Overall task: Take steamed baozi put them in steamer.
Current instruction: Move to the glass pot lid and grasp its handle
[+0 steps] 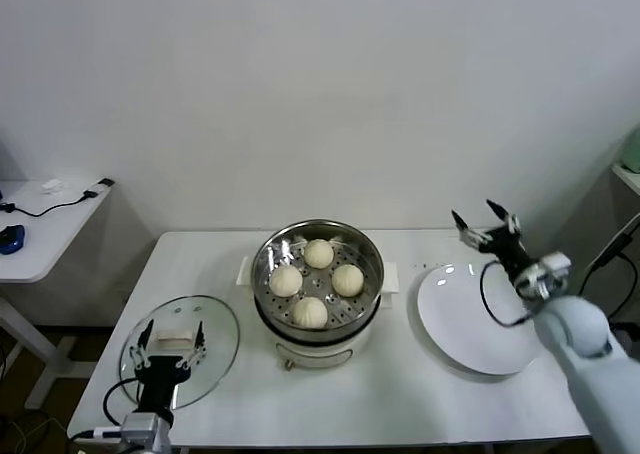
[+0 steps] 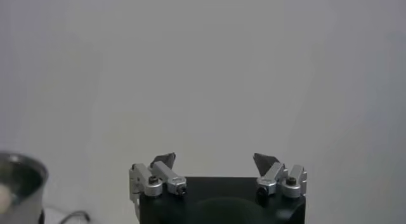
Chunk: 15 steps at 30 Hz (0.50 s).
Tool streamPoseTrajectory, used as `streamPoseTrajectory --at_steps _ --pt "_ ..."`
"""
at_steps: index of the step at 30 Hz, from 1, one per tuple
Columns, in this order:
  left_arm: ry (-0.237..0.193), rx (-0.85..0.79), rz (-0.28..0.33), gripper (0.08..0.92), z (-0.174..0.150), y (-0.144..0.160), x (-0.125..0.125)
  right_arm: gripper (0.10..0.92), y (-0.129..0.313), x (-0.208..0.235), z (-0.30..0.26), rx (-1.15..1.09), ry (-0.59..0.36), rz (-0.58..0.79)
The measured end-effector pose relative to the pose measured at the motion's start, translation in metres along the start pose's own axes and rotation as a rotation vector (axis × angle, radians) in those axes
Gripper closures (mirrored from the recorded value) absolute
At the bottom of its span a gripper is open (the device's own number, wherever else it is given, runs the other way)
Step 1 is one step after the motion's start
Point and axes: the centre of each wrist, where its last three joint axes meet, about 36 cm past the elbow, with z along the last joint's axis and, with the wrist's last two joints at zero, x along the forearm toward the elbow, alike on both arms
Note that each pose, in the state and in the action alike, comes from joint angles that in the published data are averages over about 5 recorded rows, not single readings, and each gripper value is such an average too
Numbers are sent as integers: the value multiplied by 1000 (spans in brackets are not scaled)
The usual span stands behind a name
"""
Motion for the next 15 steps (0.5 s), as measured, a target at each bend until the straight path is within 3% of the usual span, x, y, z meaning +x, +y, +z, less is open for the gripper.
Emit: streamPoseTrajectory --at_steps 7,15 --pt "-41 -148 -70 177 14 8 -3 200 45 90 80 -81 80 94" --pt "-97 -544 -147 177 46 21 -8 200 81 137 114 -111 111 172"
